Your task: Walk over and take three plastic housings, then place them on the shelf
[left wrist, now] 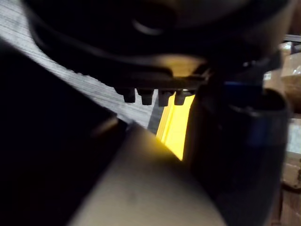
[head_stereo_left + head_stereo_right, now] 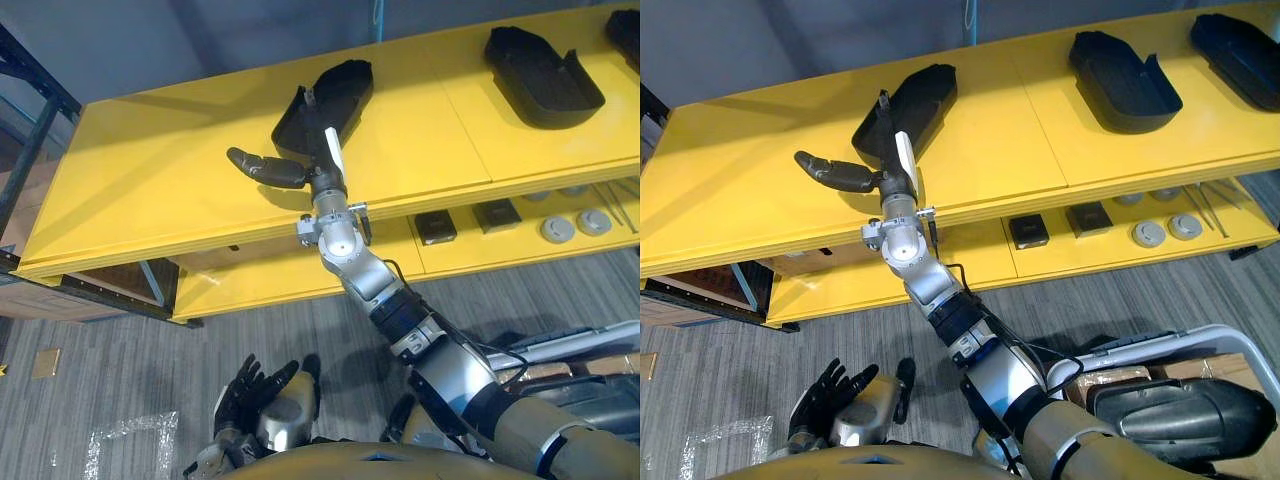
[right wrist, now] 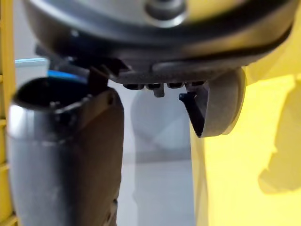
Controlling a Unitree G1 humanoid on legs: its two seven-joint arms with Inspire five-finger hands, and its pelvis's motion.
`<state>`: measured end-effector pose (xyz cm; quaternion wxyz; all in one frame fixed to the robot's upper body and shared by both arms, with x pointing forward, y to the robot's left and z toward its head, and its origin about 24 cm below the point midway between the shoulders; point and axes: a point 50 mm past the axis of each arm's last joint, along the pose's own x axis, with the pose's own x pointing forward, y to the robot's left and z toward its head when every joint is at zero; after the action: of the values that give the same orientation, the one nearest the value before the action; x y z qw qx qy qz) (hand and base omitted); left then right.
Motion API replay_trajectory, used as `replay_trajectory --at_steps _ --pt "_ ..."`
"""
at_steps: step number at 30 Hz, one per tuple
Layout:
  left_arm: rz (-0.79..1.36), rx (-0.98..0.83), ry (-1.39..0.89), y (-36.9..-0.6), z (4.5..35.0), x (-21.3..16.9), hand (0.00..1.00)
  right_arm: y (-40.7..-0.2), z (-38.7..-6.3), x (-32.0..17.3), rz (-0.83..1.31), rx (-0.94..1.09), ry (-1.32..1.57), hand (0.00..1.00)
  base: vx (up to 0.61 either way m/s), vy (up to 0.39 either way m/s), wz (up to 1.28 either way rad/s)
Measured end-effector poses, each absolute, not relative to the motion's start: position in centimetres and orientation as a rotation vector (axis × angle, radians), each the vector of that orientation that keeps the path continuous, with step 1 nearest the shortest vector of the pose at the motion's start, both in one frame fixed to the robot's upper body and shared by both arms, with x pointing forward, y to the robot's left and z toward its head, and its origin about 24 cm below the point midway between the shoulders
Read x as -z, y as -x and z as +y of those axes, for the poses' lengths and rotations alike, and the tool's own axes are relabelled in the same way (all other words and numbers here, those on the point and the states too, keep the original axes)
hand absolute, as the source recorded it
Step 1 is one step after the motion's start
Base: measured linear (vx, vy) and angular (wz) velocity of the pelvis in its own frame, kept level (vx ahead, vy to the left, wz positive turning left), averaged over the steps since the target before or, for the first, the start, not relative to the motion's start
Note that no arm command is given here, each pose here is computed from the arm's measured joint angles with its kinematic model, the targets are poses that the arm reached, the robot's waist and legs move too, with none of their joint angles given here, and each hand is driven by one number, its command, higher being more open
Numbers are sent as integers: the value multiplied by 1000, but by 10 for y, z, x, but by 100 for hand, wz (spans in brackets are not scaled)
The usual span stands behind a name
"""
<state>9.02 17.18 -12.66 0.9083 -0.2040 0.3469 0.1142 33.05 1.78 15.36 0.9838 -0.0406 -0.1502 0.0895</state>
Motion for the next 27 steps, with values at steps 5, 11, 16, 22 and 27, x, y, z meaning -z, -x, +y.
replay_trajectory --at_steps 5,11,16,22,27 --pt "701 -228 426 -92 173 125 100 -332 14 -156 -291 -161 72 100 -48 22 -9" --pt "706 -202 405 -94 173 124 100 -330 13 -165 -350 -190 48 100 -7 46 -9" --pt "710 -205 403 -94 173 125 100 -327 16 -172 -404 -229 93 100 25 31 2" --pt "710 -202 391 -94 176 124 100 -321 21 -177 -489 -354 112 100 -1 17 -2" --pt "728 -180 371 -97 177 125 100 -314 32 -172 -499 -568 195 100 -8 19 1"
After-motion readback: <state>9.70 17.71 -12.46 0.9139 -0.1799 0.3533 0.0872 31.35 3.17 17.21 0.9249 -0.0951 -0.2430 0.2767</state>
